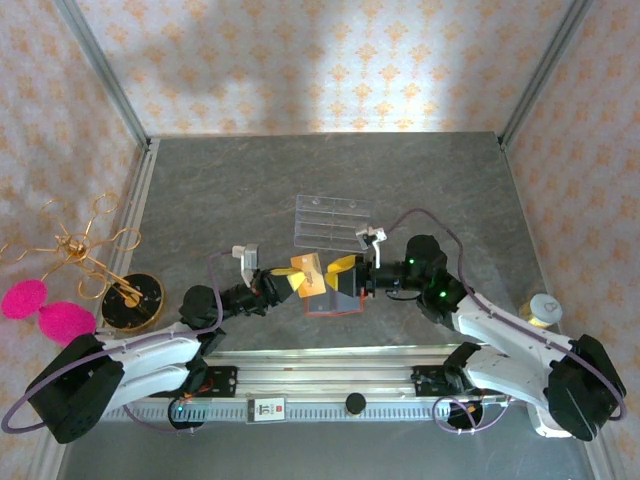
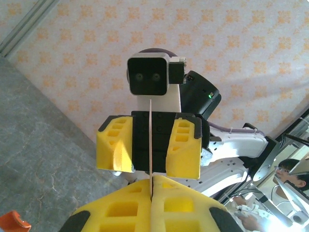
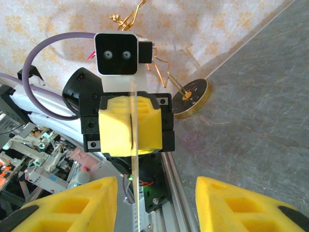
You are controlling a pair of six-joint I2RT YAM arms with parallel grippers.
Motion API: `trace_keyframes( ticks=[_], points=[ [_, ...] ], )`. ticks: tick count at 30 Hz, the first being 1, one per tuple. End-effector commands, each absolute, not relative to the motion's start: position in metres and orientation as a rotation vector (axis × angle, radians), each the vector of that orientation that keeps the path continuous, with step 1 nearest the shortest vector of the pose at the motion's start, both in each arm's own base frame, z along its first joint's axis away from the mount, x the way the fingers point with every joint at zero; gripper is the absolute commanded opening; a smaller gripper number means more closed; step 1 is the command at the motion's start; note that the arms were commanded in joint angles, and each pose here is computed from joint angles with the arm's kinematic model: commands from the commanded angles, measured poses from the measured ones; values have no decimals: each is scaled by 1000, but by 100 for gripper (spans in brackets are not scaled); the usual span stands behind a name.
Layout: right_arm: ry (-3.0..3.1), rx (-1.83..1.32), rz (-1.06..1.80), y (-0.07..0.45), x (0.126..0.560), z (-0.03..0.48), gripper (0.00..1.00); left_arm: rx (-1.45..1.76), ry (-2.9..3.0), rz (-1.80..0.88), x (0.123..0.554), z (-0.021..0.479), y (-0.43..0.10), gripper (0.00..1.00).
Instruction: Take the credit cards out of the card holder
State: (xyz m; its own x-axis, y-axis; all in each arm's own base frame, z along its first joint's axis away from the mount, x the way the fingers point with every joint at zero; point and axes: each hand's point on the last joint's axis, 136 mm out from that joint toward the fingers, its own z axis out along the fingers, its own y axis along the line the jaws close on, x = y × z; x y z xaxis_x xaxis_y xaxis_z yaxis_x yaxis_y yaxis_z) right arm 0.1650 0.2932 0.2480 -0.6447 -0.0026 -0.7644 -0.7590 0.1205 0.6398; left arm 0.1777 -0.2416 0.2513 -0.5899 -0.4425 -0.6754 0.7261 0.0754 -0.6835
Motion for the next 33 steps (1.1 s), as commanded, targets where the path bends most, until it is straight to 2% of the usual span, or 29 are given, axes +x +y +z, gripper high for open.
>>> trace_keyframes(
  ticks=[1,8,19,33],
  points=[
    [1669,-733,1579,293,168,275,46,363,1358,-1689,167,274,-239,0],
    [1630,-795,1637,294,154,281,38,375,1349,-1681,165,278,-238,0],
    [1605,-820,1666,302,152,291,42,376,1345,-1671,165,280,-238,0],
    [1594,-831,1695,316,153,301,38,369,1344,-1679,165,281,-237,0]
  ],
)
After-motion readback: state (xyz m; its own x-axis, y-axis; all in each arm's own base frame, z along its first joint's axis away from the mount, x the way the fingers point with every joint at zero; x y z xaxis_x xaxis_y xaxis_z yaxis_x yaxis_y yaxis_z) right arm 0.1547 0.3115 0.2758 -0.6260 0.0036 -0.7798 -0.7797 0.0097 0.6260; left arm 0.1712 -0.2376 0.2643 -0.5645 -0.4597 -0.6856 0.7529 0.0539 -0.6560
